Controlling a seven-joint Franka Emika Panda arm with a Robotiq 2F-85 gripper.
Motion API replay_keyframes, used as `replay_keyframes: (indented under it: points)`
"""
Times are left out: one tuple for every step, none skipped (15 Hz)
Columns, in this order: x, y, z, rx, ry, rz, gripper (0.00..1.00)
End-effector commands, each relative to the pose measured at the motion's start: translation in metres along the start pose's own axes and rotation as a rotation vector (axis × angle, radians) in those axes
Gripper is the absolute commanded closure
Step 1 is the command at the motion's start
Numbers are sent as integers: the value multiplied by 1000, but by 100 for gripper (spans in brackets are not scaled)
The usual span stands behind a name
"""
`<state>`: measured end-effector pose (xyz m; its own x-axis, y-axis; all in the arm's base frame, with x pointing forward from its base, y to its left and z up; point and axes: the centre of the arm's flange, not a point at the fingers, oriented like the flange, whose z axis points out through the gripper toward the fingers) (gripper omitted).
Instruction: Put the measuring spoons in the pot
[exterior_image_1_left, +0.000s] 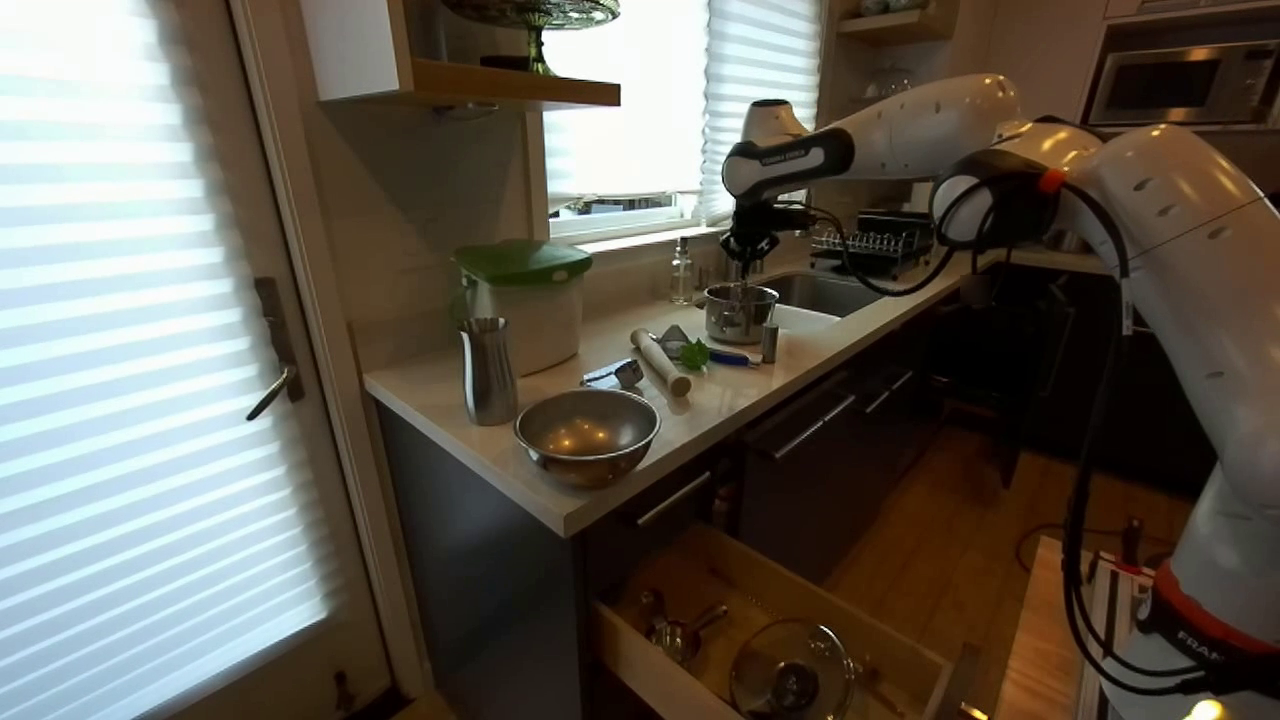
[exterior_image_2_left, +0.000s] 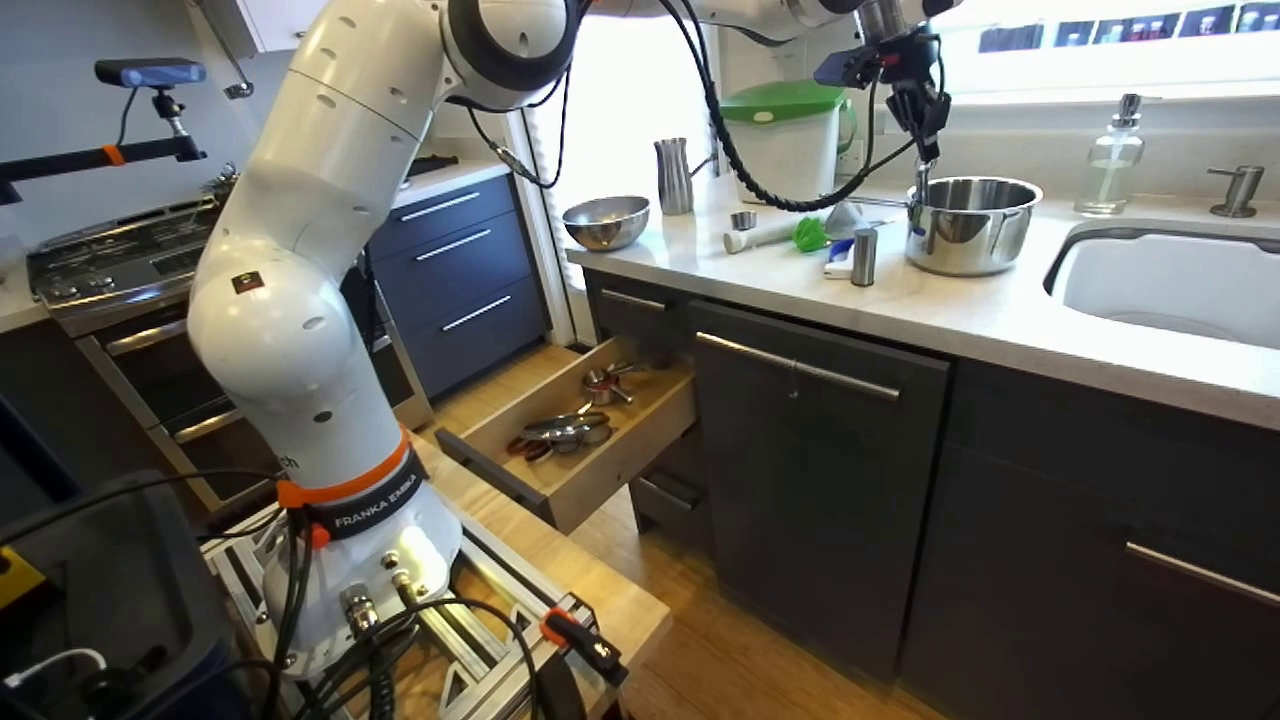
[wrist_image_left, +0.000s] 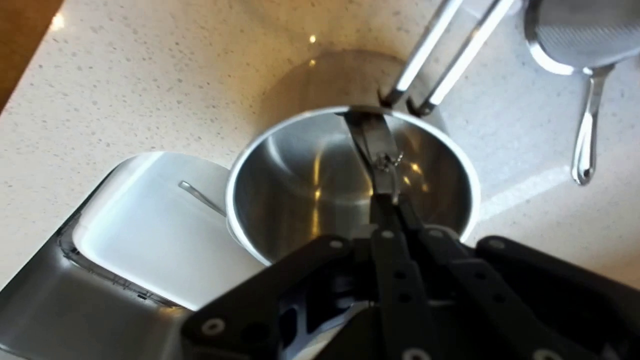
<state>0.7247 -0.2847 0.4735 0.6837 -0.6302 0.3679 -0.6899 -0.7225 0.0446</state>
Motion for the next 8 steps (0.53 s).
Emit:
replay_keyframes:
  points:
    - [-12,1,-4,-104,-80,-147,71]
    - [-16,1,-3,-125,-102,-180,71]
    - [-17,1,-5,-140,-116,-208,64]
    - [-19,3,-11,-145,-122,-232,57]
    - [-18,3,-19,-139,-123,-257,50]
    - [-18,4,-30,-136,-113,-276,41]
    - [-17,3,-44,-117,-98,-301,34]
    - [-16,3,-58,-87,-80,-341,26]
